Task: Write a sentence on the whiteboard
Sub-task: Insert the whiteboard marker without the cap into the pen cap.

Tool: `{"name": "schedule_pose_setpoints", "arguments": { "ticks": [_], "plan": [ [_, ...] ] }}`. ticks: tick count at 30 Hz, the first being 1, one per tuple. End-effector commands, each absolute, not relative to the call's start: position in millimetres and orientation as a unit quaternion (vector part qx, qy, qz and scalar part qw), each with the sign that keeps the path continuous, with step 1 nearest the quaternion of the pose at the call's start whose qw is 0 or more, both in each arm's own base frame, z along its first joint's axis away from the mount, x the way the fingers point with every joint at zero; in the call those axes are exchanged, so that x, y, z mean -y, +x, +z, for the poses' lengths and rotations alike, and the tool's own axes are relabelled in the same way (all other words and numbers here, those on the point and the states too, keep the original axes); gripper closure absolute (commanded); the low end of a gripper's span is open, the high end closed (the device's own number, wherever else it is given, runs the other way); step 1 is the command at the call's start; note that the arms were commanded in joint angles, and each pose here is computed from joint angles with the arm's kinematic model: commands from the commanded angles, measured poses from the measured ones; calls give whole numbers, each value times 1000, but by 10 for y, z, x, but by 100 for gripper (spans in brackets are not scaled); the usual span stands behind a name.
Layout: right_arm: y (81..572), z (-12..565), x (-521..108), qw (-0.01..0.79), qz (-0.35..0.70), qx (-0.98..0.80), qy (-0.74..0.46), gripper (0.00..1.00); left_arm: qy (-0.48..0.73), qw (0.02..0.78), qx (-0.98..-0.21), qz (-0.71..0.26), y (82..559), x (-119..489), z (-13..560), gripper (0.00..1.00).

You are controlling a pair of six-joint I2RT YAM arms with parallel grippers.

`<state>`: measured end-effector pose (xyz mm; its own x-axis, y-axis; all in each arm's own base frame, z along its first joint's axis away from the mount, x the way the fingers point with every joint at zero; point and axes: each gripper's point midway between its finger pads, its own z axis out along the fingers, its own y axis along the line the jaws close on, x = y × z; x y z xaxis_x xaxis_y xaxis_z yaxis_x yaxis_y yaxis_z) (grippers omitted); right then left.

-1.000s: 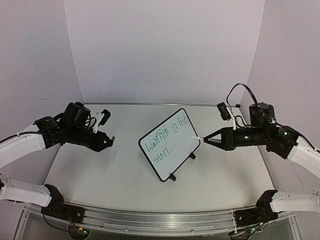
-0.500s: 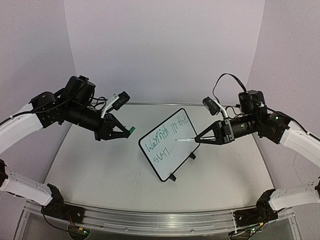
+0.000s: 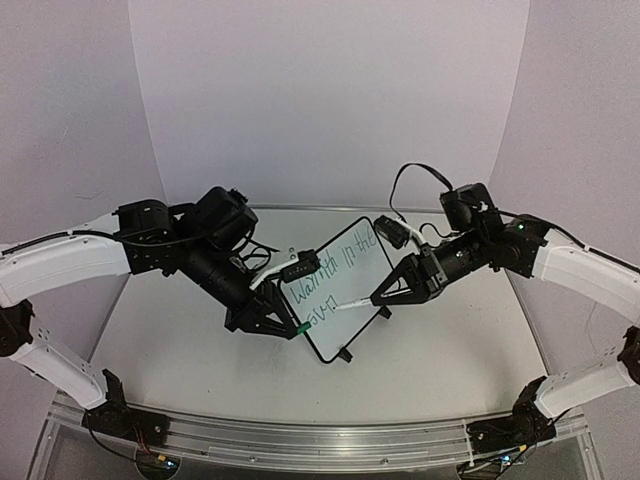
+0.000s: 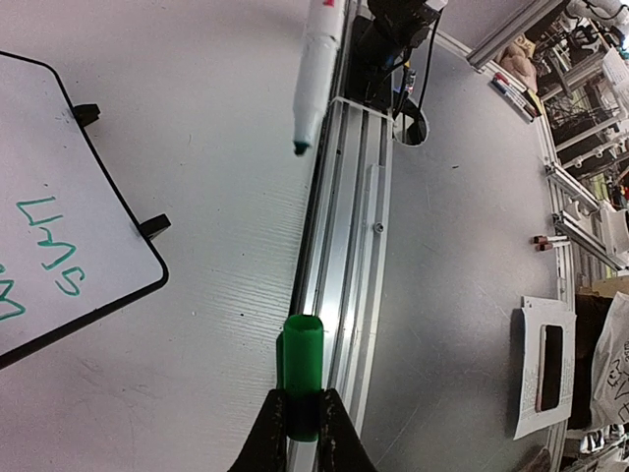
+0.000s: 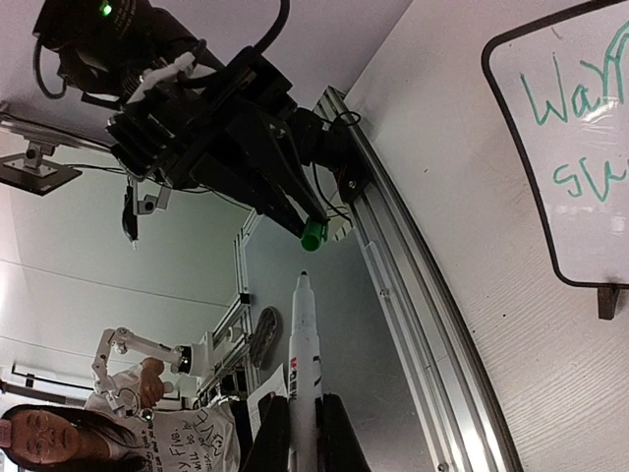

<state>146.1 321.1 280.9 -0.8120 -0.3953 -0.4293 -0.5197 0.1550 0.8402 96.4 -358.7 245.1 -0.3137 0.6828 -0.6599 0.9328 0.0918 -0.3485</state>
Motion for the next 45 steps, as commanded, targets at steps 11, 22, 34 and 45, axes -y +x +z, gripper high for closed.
{"name": "schedule_pose_setpoints", "arguments": {
  "ticks": [11,22,34,45],
  "plan": [
    [1285,2782,-3429,25,575,-743,-342,100,589,181,-682,-393,894,3763,2655,100],
    [1275,2758,-3469,20,574,-742,-346,100,597,172,-677,-395,844,3812,2646,100],
    [1269,2764,-3467,22,573,-741,-349,100,598,168,-681,-389,839,3807,2595,100],
    [1251,2747,-3468,16,574,-740,-349,100,598,171,-680,-389,850,3824,2606,100]
  ]
}}
